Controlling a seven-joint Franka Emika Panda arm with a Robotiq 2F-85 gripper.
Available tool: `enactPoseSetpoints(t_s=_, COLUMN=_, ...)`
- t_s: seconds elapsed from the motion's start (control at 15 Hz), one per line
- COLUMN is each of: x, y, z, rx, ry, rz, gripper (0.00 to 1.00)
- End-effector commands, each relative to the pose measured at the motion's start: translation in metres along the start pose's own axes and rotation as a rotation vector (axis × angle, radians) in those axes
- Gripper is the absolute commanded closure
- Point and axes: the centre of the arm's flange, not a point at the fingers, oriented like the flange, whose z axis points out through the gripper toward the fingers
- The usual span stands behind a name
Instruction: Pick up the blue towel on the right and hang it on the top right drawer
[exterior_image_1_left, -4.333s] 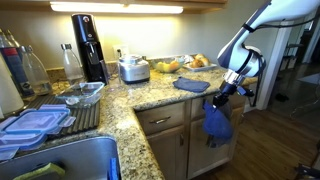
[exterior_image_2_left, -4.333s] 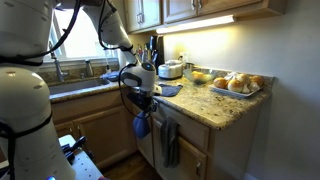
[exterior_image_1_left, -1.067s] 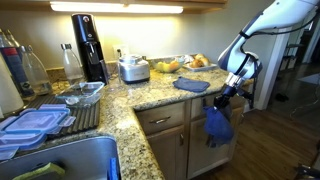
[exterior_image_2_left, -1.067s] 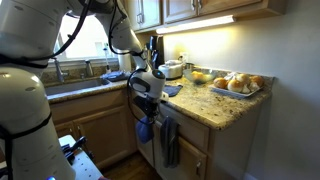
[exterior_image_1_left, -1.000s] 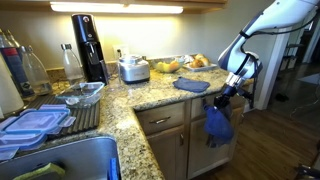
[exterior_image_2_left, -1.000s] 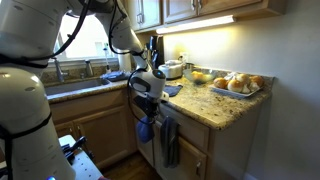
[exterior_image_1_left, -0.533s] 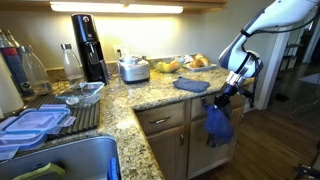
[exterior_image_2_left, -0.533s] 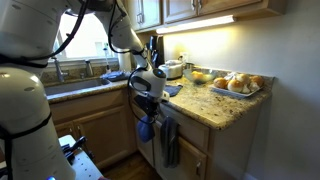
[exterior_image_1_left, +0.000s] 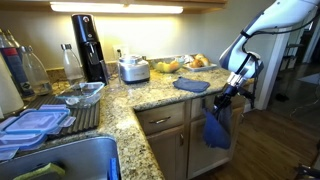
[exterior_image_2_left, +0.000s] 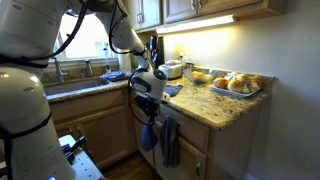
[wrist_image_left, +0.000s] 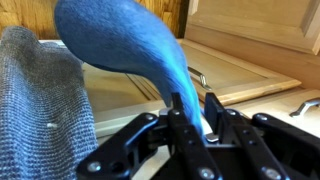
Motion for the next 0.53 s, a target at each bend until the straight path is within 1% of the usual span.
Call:
enactPoseSetpoints(t_s=0.0, x=-0.007, y=0.000, z=-0.006, rx=0.008, ry=0.007, rz=-0.002, gripper=0.40)
enactPoseSetpoints(t_s=0.33, x=-0.012, y=-0.017, z=-0.024, rx=-0.017, ry=0.003, rz=-0.045, gripper=0.07)
enactPoseSetpoints(t_s=0.4, x=-0.015, y=-0.024, z=-0.032, rx=-0.033, ry=-0.014, rz=-0.061, gripper=0.02)
enactPoseSetpoints(t_s=0.47, x=-0.017, y=-0.029, z=-0.035, rx=-0.047, ry=-0.025, rz=-0.079, gripper=0.00)
